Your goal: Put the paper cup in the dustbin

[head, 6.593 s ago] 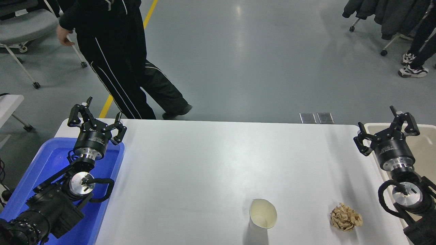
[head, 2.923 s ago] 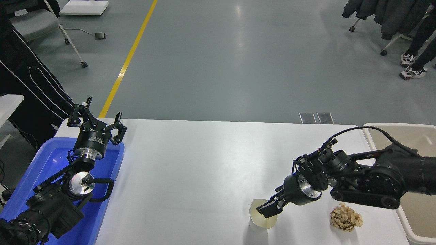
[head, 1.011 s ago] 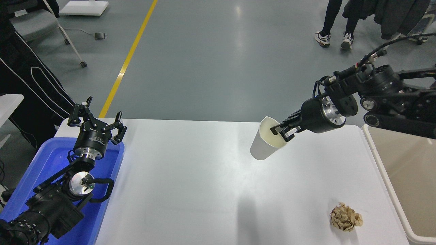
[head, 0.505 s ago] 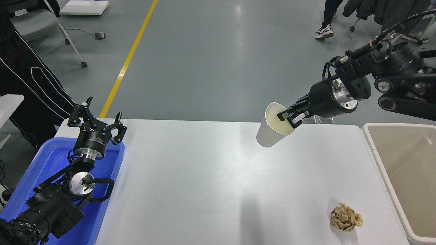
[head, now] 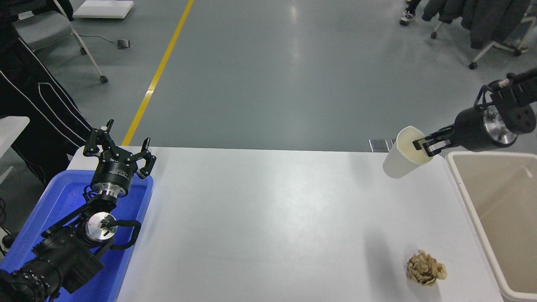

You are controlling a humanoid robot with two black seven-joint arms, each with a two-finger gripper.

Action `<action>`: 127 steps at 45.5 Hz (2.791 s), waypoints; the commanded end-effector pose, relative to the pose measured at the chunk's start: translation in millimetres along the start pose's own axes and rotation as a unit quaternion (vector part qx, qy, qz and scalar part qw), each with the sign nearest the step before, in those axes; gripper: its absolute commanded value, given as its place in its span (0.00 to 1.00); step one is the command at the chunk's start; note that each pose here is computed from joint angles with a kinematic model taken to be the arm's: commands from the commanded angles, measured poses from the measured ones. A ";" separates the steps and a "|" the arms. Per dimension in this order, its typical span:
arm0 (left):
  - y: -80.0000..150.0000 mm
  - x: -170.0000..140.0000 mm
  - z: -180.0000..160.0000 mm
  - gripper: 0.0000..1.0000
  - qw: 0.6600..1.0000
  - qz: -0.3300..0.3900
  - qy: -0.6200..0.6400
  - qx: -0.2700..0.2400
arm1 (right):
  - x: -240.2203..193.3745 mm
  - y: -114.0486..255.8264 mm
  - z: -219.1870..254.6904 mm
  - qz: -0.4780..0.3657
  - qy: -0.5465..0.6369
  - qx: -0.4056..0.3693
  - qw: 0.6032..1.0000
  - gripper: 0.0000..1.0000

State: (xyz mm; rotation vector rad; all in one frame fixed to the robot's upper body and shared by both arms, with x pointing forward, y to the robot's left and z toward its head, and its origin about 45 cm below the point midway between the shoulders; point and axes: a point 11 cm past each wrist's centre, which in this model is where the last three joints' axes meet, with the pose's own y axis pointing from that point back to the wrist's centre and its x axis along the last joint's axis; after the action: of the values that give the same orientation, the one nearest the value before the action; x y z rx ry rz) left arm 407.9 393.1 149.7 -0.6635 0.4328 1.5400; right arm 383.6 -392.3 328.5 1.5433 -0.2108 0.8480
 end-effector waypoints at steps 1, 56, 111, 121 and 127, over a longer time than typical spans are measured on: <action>-0.1 -0.1 0.0 1.00 1.000 0.000 0.000 0.000 | -50.6 18.6 64.8 -0.013 -0.056 -0.077 0.995 0.00; -0.1 -0.1 0.0 1.00 1.000 0.000 0.000 0.000 | -213.4 -50.9 176.0 -0.058 -0.080 -0.322 0.941 0.00; -0.1 -0.1 0.0 1.00 1.000 0.000 0.000 0.000 | -203.0 -67.6 167.9 0.068 -0.155 -0.366 0.915 0.81; -0.1 -0.1 0.0 1.00 1.000 0.000 0.000 0.000 | -180.1 -71.2 166.0 0.177 -0.297 -0.344 0.873 0.99; -0.1 -0.1 0.0 1.00 1.000 0.000 0.000 0.000 | -176.9 -70.9 166.2 0.208 -0.340 -0.337 0.853 0.99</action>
State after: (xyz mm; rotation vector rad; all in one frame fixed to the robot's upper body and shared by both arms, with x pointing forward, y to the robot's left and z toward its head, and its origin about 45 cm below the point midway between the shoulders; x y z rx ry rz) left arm 408.0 393.0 149.8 -0.6636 0.4326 1.5395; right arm 354.7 -598.3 169.2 1.0015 -1.0020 0.4830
